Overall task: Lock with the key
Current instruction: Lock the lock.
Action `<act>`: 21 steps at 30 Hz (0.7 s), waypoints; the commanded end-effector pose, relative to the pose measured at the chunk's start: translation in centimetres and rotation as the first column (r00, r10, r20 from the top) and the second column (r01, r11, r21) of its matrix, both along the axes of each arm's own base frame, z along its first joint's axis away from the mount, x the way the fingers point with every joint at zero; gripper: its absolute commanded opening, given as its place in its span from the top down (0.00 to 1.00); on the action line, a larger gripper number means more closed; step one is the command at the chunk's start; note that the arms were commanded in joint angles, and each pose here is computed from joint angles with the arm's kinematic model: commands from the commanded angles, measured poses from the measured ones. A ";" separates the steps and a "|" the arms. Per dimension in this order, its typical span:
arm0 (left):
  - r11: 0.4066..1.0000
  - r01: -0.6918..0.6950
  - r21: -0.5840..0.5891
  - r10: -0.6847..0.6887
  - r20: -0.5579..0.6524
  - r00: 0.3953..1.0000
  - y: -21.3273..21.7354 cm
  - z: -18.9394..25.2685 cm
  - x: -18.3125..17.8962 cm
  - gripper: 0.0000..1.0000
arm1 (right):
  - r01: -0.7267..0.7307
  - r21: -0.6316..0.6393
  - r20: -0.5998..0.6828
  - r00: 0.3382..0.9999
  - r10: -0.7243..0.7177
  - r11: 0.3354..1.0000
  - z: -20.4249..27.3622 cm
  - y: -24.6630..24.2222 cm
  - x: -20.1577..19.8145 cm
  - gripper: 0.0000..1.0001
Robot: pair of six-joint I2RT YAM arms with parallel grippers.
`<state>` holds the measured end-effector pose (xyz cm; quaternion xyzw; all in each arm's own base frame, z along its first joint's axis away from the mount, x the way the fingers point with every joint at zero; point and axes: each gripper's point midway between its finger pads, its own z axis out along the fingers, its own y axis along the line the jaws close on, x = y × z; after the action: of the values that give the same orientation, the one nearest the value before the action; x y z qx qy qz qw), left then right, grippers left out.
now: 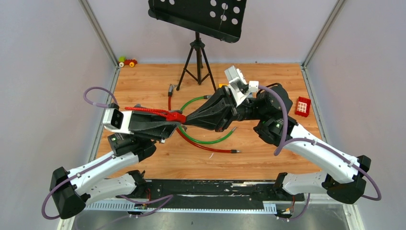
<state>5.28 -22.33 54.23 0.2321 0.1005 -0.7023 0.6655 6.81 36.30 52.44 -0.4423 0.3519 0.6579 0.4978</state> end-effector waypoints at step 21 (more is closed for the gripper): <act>0.995 0.000 -0.102 0.007 0.064 0.998 2.1 1.9 -1.5 1.00 | 0.035 -0.038 0.033 0.999 -0.034 0.999 -0.3 0.5 0.4 0.79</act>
<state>5.55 -22.40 54.25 0.2270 0.1036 -0.7028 0.6662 7.52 36.72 51.65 -0.4520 0.3761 0.6308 0.5063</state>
